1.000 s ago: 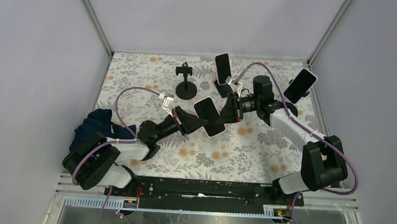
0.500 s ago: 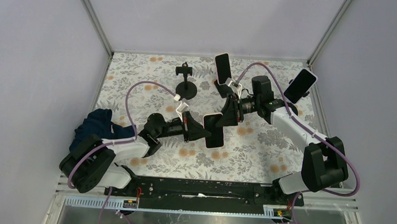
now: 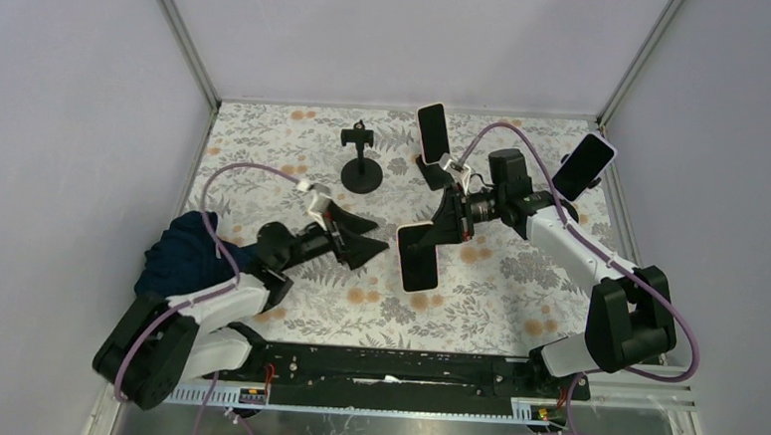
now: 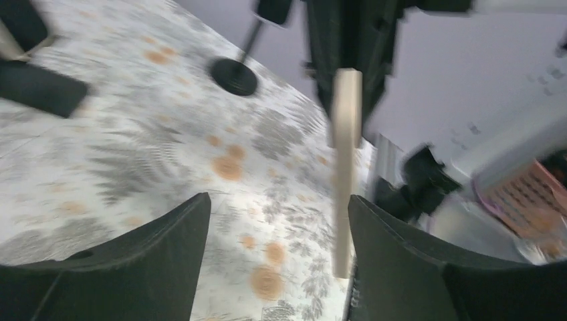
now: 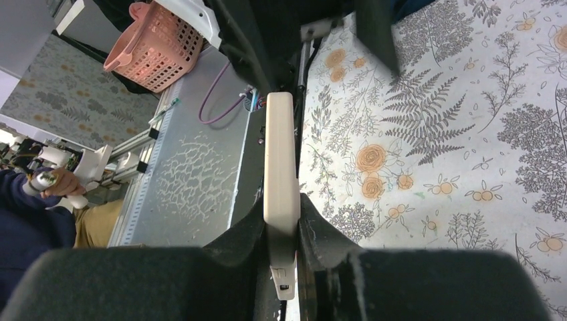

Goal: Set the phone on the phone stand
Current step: Pick up the phone at the center of the board.

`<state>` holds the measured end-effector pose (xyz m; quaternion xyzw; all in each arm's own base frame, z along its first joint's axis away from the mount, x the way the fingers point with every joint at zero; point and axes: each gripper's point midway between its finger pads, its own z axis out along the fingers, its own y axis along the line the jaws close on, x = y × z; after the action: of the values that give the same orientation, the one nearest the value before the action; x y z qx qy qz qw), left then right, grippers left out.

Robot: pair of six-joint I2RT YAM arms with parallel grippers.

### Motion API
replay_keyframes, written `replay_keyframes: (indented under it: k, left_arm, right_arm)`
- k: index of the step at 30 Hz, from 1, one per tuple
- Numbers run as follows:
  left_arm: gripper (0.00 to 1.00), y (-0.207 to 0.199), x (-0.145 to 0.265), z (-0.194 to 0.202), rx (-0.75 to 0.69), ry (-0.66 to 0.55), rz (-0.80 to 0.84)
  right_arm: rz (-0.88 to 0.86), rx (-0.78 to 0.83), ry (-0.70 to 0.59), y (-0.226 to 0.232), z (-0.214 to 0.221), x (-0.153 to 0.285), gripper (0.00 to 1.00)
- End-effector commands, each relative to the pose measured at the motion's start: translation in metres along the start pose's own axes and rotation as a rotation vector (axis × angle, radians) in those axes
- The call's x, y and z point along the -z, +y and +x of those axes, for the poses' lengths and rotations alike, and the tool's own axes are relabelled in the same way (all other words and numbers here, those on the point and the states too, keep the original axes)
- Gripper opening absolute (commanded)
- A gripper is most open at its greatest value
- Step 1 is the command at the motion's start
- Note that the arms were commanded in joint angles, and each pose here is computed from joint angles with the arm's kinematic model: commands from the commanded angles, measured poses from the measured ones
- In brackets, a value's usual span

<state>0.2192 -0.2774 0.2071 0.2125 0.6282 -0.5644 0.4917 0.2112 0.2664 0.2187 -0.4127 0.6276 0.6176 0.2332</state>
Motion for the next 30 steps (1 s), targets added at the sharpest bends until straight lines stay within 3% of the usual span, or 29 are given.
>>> replay_keyframes:
  k: [1, 3, 8, 16, 22, 30]
  left_arm:
    - [0.93, 0.050, 0.041, -0.029, -0.160, -0.156, -0.243]
    - [0.99, 0.067, 0.054, -0.043, -0.211, -0.223, -0.345]
    - [0.99, 0.102, 0.068, -0.075, -0.264, -0.331, -0.470]
    - [0.96, 0.155, 0.067, -0.136, -0.146, -0.443, -0.523]
    - [0.89, 0.196, 0.058, -0.157, -0.131, -0.349, -0.720]
    - [0.67, 0.221, 0.044, -0.164, -0.163, -0.171, -0.924]
  right_arm:
    - [-0.007, 0.085, -0.025, 0.014, -0.022, 0.010, 0.00]
    - [0.003, 0.084, -0.029, 0.012, -0.022, 0.012, 0.00]
    - [0.015, 0.087, -0.040, 0.011, -0.024, 0.016, 0.00]
    - [0.031, 0.099, -0.054, 0.012, -0.027, 0.022, 0.00]
    - [0.037, 0.090, -0.060, 0.010, -0.028, 0.024, 0.00]
    - [0.048, 0.089, -0.064, 0.008, -0.030, 0.026, 0.00]
